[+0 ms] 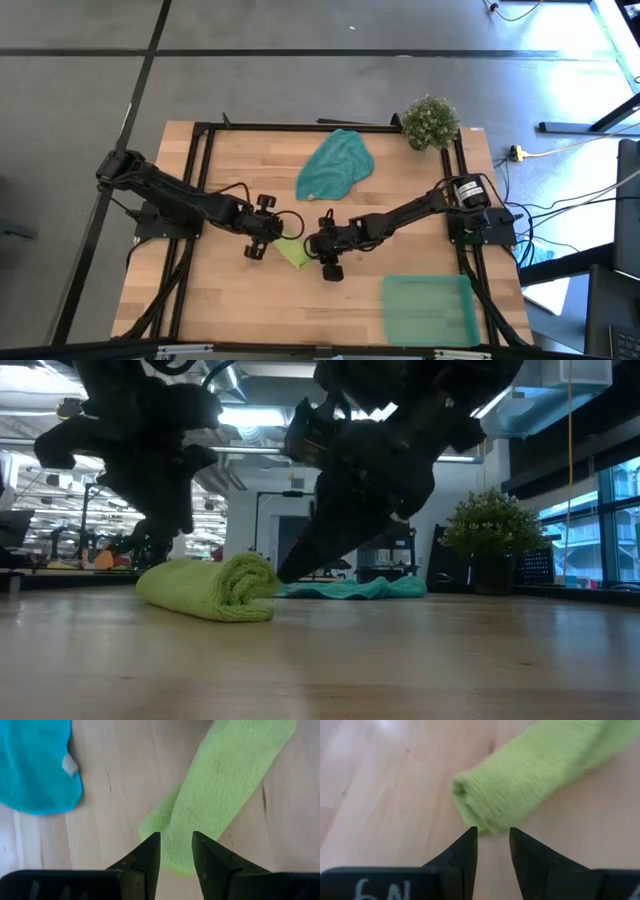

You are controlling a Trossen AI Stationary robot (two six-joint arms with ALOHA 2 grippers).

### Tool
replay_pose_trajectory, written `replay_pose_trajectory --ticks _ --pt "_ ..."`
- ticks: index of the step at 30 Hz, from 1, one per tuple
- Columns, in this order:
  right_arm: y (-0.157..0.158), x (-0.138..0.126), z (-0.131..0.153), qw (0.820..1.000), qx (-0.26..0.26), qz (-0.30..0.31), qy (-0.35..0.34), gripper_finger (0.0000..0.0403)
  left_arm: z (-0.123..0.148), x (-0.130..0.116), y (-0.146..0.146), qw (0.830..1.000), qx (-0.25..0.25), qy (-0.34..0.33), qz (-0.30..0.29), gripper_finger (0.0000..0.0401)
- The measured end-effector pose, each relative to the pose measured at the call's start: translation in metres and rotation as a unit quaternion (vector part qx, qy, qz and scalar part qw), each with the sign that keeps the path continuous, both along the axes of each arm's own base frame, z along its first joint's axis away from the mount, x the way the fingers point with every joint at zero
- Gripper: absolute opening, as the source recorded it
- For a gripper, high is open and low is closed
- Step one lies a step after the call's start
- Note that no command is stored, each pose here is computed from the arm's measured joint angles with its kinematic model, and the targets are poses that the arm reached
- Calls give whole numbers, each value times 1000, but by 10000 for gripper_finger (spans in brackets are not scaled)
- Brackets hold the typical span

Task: Roll microfiber towels into tight, uniform cylinder then place into a basket
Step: Roll the green microfiber cloth

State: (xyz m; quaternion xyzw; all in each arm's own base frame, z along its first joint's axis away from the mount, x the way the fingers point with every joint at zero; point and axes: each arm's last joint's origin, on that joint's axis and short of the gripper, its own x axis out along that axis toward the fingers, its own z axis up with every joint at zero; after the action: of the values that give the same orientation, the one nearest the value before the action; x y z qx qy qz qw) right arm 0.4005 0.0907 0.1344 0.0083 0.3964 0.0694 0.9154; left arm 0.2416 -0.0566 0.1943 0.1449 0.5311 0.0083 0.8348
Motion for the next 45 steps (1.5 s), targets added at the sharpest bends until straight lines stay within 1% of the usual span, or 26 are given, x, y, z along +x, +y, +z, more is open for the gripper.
replay_pose_trajectory --ticks 3,6,9,11,13,16,20,23,27,30,35,39,45 --pt "-2 -4 11 1000 -19 -19 3 115 -1 -2 1 1000 0 11 10 108" --pt "-1 -6 23 999 -28 -28 -14 115 -1 -4 3 999 12 15 33 108" --pt "5 -6 31 999 -18 -19 -39 115 -2 -6 8 997 25 21 65 108" --pt "11 -5 33 999 -4 -2 -52 115 -3 -8 13 995 28 28 92 108" --pt "19 -1 32 997 17 21 -75 115 -5 -9 18 992 31 31 119 108" --pt "30 1 24 995 33 45 -87 115 -14 -13 26 987 27 39 151 108" --pt "39 4 9 993 43 55 -90 115 -34 -20 32 984 2 50 173 108" --pt "43 4 -4 995 55 58 -67 115 -43 -25 31 984 -6 51 169 108" --pt "44 4 -13 995 63 53 -56 115 -46 -25 27 986 -11 42 159 108" --pt "43 4 -22 997 49 40 -47 115 -45 -23 21 990 -31 32 133 108" --pt "34 7 -23 998 22 7 -51 115 -44 -20 10 993 -58 15 104 108" --pt "28 8 -24 999 11 6 -51 115 -44 -21 2 993 -71 17 94 108" --pt "22 6 -28 1000 0 1 -20 115 -44 -23 -11 993 -91 14 78 108"
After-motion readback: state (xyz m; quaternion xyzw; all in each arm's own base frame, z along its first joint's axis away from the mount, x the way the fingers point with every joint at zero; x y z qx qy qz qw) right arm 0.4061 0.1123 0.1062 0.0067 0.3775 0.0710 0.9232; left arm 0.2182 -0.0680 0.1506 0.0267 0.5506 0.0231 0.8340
